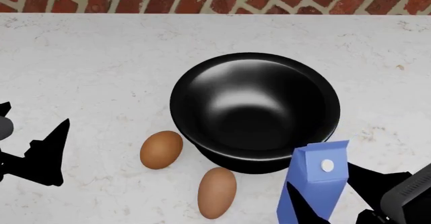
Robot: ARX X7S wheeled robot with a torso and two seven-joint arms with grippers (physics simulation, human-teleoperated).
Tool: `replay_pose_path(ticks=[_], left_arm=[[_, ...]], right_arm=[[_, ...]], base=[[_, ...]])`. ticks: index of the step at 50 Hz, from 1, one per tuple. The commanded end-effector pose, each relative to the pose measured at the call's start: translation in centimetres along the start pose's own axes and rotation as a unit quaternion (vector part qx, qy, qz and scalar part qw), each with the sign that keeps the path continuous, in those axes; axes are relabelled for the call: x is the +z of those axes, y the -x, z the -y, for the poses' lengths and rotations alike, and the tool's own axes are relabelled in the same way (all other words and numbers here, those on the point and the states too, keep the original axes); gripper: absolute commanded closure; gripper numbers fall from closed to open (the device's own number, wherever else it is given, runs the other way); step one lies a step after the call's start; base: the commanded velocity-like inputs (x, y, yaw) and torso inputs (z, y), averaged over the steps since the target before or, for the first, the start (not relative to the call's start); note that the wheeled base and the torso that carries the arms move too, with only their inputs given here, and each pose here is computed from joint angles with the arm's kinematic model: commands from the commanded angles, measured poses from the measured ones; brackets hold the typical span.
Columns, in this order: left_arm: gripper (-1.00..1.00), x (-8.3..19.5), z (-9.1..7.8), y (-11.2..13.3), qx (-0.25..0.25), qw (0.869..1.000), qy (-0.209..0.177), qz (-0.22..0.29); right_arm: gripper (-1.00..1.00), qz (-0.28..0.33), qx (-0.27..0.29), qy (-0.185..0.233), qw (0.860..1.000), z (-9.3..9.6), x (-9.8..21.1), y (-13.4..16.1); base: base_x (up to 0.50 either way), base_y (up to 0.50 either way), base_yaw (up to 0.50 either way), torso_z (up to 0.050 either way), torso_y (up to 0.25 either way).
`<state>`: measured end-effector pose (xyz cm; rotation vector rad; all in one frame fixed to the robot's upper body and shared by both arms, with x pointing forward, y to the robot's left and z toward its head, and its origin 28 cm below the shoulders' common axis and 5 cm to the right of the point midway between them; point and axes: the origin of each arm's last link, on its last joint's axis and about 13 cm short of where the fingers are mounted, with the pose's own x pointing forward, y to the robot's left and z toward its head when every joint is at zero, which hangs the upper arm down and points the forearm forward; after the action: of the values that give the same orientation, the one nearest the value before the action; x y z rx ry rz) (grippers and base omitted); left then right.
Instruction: Place the eggs and milk next to the bowl.
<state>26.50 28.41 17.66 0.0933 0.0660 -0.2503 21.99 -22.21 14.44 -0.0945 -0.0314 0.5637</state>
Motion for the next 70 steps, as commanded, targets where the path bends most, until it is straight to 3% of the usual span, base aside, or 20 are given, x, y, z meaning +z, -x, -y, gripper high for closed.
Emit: replay_pose_path(ticks=[1, 26, 27, 47, 70], left_arm=[[-1.0, 0.0, 0.0, 0.0, -0.002, 1.0, -0.001, 0.0], [-1.0, 0.3, 0.1, 0.2, -0.003, 1.0, 0.0, 0.001], [-1.0, 0.3, 0.1, 0.2, -0.004, 1.0, -0.001, 0.0], [-1.0, 0.2, 0.1, 0.0, -0.005, 1.0, -0.001, 0.0], [-1.0, 0.3, -0.1, 0.3, -0.004, 1.0, 0.002, 0.004]], right_arm=[[1.0, 0.007, 0.001, 0.011, 1.0, 0.3, -0.4, -0.2], [1.0, 0.002, 0.004, -0.004, 1.0, 0.2, -1.3, -0.4], [-1.0, 0.0, 0.003, -0.003, 1.0, 0.2, -1.3, -0.4], [-1.0, -0.006, 0.0, -0.001, 1.0, 0.1, -1.1, 0.0], [-1.0, 0.013, 0.003, 0.024, 1.0, 0.3, 2.1, -0.4]], base=[[0.0, 0.0, 0.0, 0.0, 0.0], [0.0, 0.0, 0.0, 0.0, 0.0], [0.0, 0.0, 0.0, 0.0, 0.0], [0.0, 0.0, 0.0, 0.0, 0.0], [0.0, 0.0, 0.0, 0.0, 0.0]])
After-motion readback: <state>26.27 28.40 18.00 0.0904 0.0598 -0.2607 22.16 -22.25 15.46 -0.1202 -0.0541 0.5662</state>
